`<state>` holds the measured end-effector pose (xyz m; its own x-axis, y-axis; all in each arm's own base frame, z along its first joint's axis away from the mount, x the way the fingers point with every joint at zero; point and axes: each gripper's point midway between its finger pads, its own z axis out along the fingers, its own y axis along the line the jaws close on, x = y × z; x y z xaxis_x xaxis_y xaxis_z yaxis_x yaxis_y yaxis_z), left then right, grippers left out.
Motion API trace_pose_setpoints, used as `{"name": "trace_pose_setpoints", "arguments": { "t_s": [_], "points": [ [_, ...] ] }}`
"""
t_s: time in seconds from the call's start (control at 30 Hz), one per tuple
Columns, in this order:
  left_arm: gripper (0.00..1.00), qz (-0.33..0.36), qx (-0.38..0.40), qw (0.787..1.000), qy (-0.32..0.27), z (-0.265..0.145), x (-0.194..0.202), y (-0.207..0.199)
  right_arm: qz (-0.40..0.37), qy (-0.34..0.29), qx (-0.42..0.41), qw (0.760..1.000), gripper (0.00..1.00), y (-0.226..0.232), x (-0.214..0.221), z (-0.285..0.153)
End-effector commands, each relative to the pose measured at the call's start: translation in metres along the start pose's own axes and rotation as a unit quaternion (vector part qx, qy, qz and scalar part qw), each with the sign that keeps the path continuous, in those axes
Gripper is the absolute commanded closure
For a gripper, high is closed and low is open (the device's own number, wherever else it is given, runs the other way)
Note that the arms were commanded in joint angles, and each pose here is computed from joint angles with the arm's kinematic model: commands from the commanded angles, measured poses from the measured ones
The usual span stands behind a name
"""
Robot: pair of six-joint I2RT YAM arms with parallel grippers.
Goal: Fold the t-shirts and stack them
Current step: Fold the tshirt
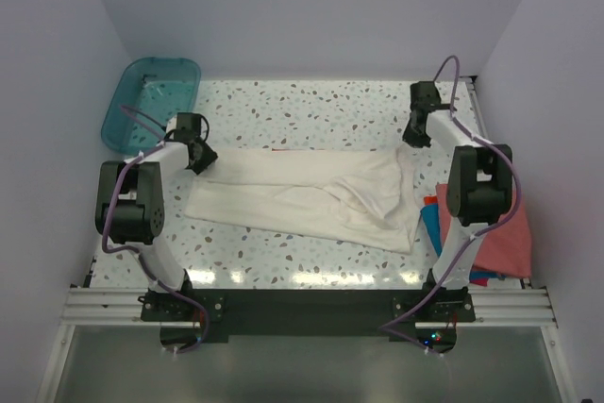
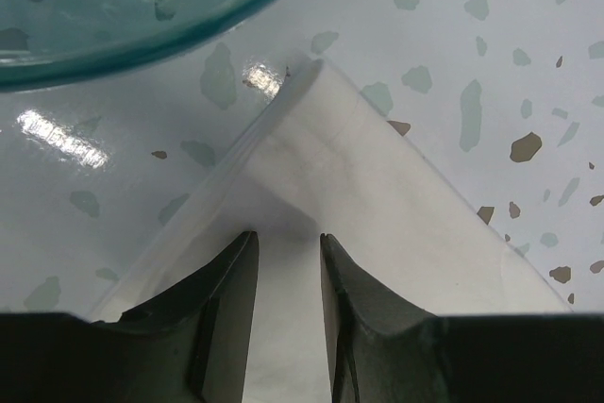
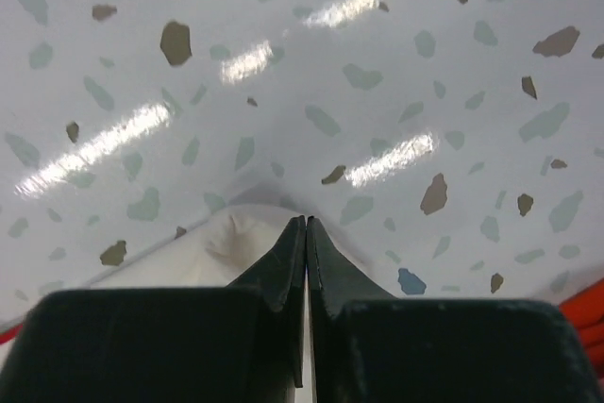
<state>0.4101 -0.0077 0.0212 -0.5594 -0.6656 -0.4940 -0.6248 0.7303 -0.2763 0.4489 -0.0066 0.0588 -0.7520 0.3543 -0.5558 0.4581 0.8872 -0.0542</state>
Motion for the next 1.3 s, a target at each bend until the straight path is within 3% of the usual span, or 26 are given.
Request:
{"name": "trace_pose_setpoints", "arguments": {
  "t_s": [0.0, 0.17, 0.2, 0.33, 0.6, 1.27],
  "points": [
    [0.63, -0.01, -0.004, 1.0, 0.003, -0.001, 0.003, 0.008, 0.07, -0.04, -0.088, 0.993, 1.0, 0.023, -0.051, -0.011],
    [0.62, -0.007, 0.002, 1.0, -0.002, -0.004, 0.001, 0.006, 0.057, -0.029, -0.119, 0.991, 0.99, 0.034, -0.049, -0.022],
    [0.62, -0.006, 0.002, 1.0, -0.002, -0.004, 0.001, 0.006, 0.052, -0.031, -0.122, 0.991, 0.91, 0.036, -0.045, -0.026],
    [0.62, -0.005, 0.001, 1.0, 0.0, -0.001, 0.003, 0.007, -0.012, -0.04, -0.092, 0.995, 0.79, 0.037, -0.027, -0.035],
    [0.62, -0.003, -0.001, 1.0, 0.003, 0.001, 0.006, 0.009, -0.105, -0.029, -0.028, 0.994, 0.7, 0.042, -0.002, -0.04],
    [0.62, -0.005, -0.003, 1.0, 0.012, 0.007, 0.009, 0.01, -0.156, 0.011, 0.026, 0.987, 0.69, 0.041, 0.008, -0.002]
  ]
}}
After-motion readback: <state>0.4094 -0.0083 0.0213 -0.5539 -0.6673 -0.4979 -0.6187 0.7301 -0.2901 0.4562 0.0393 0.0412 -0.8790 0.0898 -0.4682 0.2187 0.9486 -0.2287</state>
